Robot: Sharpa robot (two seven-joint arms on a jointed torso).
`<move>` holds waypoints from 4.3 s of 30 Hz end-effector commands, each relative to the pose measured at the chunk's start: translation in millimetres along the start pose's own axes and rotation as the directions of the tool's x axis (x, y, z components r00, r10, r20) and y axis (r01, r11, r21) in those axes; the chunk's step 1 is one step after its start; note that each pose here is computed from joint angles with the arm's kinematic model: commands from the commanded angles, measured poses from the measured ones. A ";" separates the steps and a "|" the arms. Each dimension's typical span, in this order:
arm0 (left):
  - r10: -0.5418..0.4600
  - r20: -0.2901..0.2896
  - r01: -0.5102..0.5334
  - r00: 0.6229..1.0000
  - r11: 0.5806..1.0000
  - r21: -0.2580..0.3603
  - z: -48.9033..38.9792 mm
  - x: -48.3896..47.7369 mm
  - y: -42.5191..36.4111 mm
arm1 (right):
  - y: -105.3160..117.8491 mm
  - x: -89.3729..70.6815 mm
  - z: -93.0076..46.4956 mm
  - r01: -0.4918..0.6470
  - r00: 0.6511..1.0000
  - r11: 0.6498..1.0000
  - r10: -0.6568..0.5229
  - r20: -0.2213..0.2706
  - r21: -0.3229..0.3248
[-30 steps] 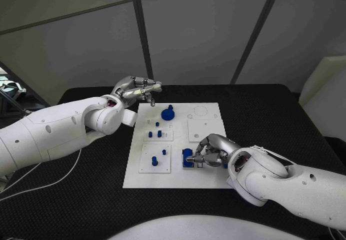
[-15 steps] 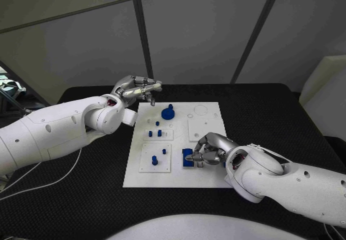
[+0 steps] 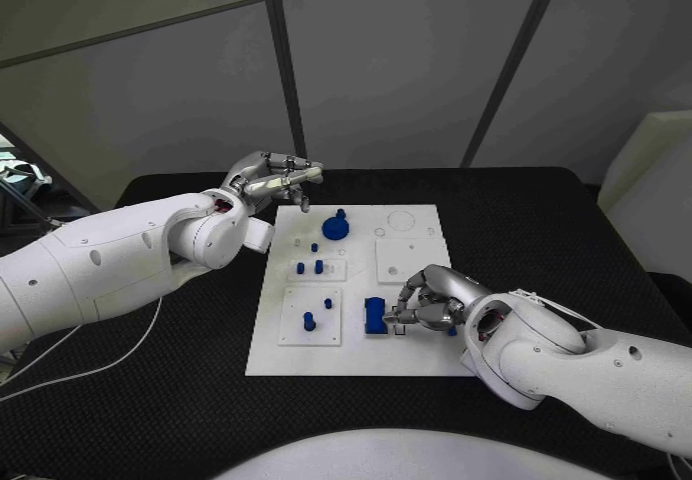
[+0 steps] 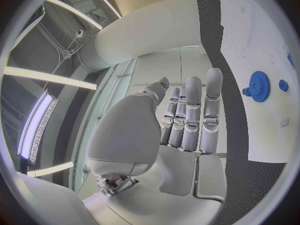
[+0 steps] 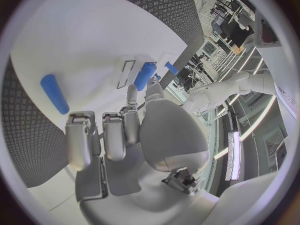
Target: Assemble the parts on the task board
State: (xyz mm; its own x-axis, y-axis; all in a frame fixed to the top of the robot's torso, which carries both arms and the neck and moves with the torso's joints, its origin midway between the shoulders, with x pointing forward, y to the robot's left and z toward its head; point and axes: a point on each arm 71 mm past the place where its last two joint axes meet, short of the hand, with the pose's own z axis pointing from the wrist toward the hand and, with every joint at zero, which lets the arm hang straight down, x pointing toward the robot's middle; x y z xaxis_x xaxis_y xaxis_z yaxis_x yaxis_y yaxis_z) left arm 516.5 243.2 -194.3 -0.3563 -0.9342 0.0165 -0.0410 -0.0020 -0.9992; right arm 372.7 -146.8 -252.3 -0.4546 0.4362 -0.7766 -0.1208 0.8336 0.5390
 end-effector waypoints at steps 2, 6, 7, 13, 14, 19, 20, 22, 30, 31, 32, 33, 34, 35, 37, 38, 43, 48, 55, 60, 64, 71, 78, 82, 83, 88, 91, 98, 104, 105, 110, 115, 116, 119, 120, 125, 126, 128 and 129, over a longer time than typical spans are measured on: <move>-0.003 0.004 0.003 1.000 1.000 0.014 -0.5 -1.1 -2.2 | -9.9 -14.1 -12.3 -0.128 0.989 0.991 0.131 0.069 -0.038; -0.002 0.008 0.002 1.000 1.000 0.014 -0.8 -2.1 -2.1 | -30.2 -24.4 -24.2 -0.118 0.991 0.993 0.117 0.069 0.009; -0.002 0.008 0.002 1.000 1.000 0.014 -0.7 -1.9 -2.0 | -36.4 -27.3 -27.6 -0.100 0.993 0.995 0.098 0.067 0.024; -0.004 0.002 0.004 1.000 1.000 0.017 -0.4 -0.1 -2.3 | -57.8 -36.7 -36.3 0.002 0.998 0.997 -0.007 0.062 0.080; -0.004 0.001 0.004 1.000 1.000 0.017 -0.3 0.2 -2.3 | -60.4 -37.4 -36.8 0.014 0.998 0.996 -0.020 0.059 0.089; -0.004 0.000 0.004 1.000 1.000 0.017 -0.1 0.7 -2.1 | -69.6 -39.3 -36.6 0.078 0.995 0.988 -0.085 0.048 0.130; -0.004 0.000 0.004 1.000 1.000 0.017 -0.1 0.7 -2.1 | -70.3 -39.3 -36.4 0.085 0.995 0.987 -0.092 0.046 0.134; -0.004 0.000 0.004 1.000 1.000 0.017 -0.1 0.6 -2.1 | -71.6 -39.1 -35.5 0.108 0.992 0.984 -0.115 0.043 0.143; -0.005 -0.001 0.005 1.000 1.000 0.018 0.2 0.9 -1.9 | -70.8 -31.2 -29.3 0.166 0.986 0.973 -0.167 -0.009 0.158; -0.005 -0.001 0.005 1.000 1.000 0.018 0.2 1.0 -1.9 | -70.9 -28.6 -29.0 0.172 0.985 0.972 -0.171 -0.019 0.160; -0.005 -0.001 0.005 1.000 1.000 0.018 0.3 1.0 -1.9 | -71.2 -25.8 -29.0 0.176 0.984 0.971 -0.174 -0.028 0.161; -0.005 -0.001 0.005 1.000 1.000 0.018 0.3 1.0 -1.9 | -71.3 -23.0 -29.1 0.179 0.984 0.971 -0.175 -0.036 0.162; -0.005 -0.001 0.005 1.000 1.000 0.018 0.2 1.0 -1.9 | -71.4 -20.5 -29.0 0.180 0.984 0.970 -0.176 -0.042 0.163; -0.005 -0.001 0.005 1.000 1.000 0.018 0.1 0.9 -1.9 | -71.3 -18.0 -28.6 0.182 0.983 0.970 -0.177 -0.048 0.163; -0.004 -0.001 0.005 1.000 1.000 0.018 0.0 0.7 -1.9 | -70.8 -15.2 -27.6 0.184 0.983 0.969 -0.178 -0.051 0.163; -0.004 0.000 0.004 1.000 1.000 0.018 0.0 0.6 -1.9 | -70.5 -13.9 -27.0 0.184 0.983 0.969 -0.178 -0.052 0.163; -0.004 0.000 0.004 1.000 1.000 0.018 -0.1 0.5 -1.9 | -68.6 -9.9 -25.2 0.191 0.981 0.968 -0.185 -0.051 0.163; -0.005 -0.001 0.005 1.000 1.000 0.018 0.0 0.6 -1.9 | -68.6 -7.9 -23.5 0.226 0.974 0.959 -0.218 -0.062 0.173; -0.005 -0.001 0.005 1.000 1.000 0.018 -0.1 0.6 -2.0 | -67.1 -6.0 -18.6 0.293 0.956 0.938 -0.286 -0.062 0.186; -0.004 0.000 0.004 1.000 1.000 0.017 -0.6 0.2 -2.1 | -63.1 -4.0 -14.9 0.321 0.947 0.930 -0.316 -0.058 0.177; -0.004 0.000 0.004 1.000 1.000 0.017 -0.9 -0.2 -2.1 | -60.9 -3.4 -14.3 0.326 0.945 0.929 -0.322 -0.053 0.172; -0.004 0.001 0.004 1.000 1.000 0.017 -1.0 -0.6 -2.1 | -58.0 -2.9 -17.1 0.300 0.954 0.938 -0.295 -0.053 0.174; -0.004 0.002 0.004 1.000 1.000 0.017 -0.8 -0.6 -2.0 | -57.0 -2.2 -20.7 0.248 0.968 0.951 -0.241 -0.064 0.185; -0.004 0.002 0.004 1.000 1.000 0.017 -0.7 -0.6 -1.9 | -53.9 -2.5 -24.5 0.195 0.981 0.963 -0.188 -0.053 0.188; -0.004 0.002 0.004 1.000 1.000 0.016 -0.7 -0.6 -1.9 | -52.9 -2.7 -25.4 0.181 0.983 0.965 -0.175 -0.049 0.187; -0.004 0.001 0.004 1.000 1.000 0.017 -0.5 -0.3 -1.9 | -45.0 -3.9 -29.9 0.068 0.998 0.984 -0.069 -0.005 0.166; -0.004 0.001 0.004 1.000 1.000 0.017 -0.5 -0.2 -1.9 | -39.0 -3.2 -30.5 0.007 1.000 0.989 -0.010 0.015 0.145; -0.004 -0.001 0.004 1.000 1.000 0.018 -0.8 0.3 -2.2 | -29.6 3.1 -26.2 -0.083 0.997 0.987 0.083 0.003 0.135; -0.003 0.002 0.003 1.000 1.000 0.018 -1.9 -0.8 -2.5 | -27.3 7.0 -21.7 -0.107 0.994 0.984 0.110 -0.013 0.141; -0.003 0.002 0.003 1.000 1.000 0.018 -2.0 -0.9 -2.5 | -27.1 7.7 -20.8 -0.110 0.993 0.984 0.113 -0.016 0.143; -0.003 0.002 0.003 1.000 1.000 0.018 -2.5 -1.2 -2.7 | -23.4 11.1 -16.9 -0.120 0.992 0.983 0.125 -0.025 0.140; -0.004 0.001 0.004 1.000 1.000 0.018 -2.5 -1.0 -2.8 | -20.1 14.9 -13.6 -0.120 0.991 0.981 0.128 -0.041 0.149; -0.004 0.000 0.004 1.000 1.000 0.018 -2.5 -0.9 -2.8 | -19.6 15.7 -12.9 -0.120 0.991 0.981 0.129 -0.045 0.151; -0.004 0.000 0.004 1.000 1.000 0.018 -2.3 -0.5 -2.8 | -17.5 17.9 -11.2 -0.121 0.990 0.981 0.131 -0.056 0.154; -0.004 -0.001 0.004 1.000 1.000 0.018 -2.2 -0.3 -2.7 | -16.9 18.4 -10.7 -0.122 0.990 0.981 0.132 -0.059 0.154; -0.005 -0.002 0.005 1.000 1.000 0.018 -1.8 0.2 -2.7 | -15.0 20.1 -9.1 -0.121 0.989 0.981 0.133 -0.066 0.154; -0.005 -0.002 0.005 1.000 1.000 0.018 -1.8 0.2 -2.7 | -14.8 20.3 -9.0 -0.121 0.989 0.981 0.133 -0.068 0.154; -0.005 -0.002 0.005 1.000 1.000 0.018 -1.7 0.2 -2.6 | -14.5 20.9 -8.6 -0.119 0.989 0.981 0.131 -0.072 0.154; -0.005 -0.002 0.005 1.000 1.000 0.018 -1.7 0.2 -2.6 | -14.4 21.1 -8.4 -0.118 0.989 0.981 0.131 -0.073 0.154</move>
State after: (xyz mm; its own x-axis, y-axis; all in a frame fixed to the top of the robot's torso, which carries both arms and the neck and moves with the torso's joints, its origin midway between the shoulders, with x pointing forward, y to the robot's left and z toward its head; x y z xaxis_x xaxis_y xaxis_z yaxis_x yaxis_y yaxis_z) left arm 514.7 244.7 -193.9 -0.3555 -0.9346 0.0160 -0.0413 -0.0014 -0.9991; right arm 358.5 -153.4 -271.9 -0.5127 0.5210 -0.6824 0.0640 0.8158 0.5748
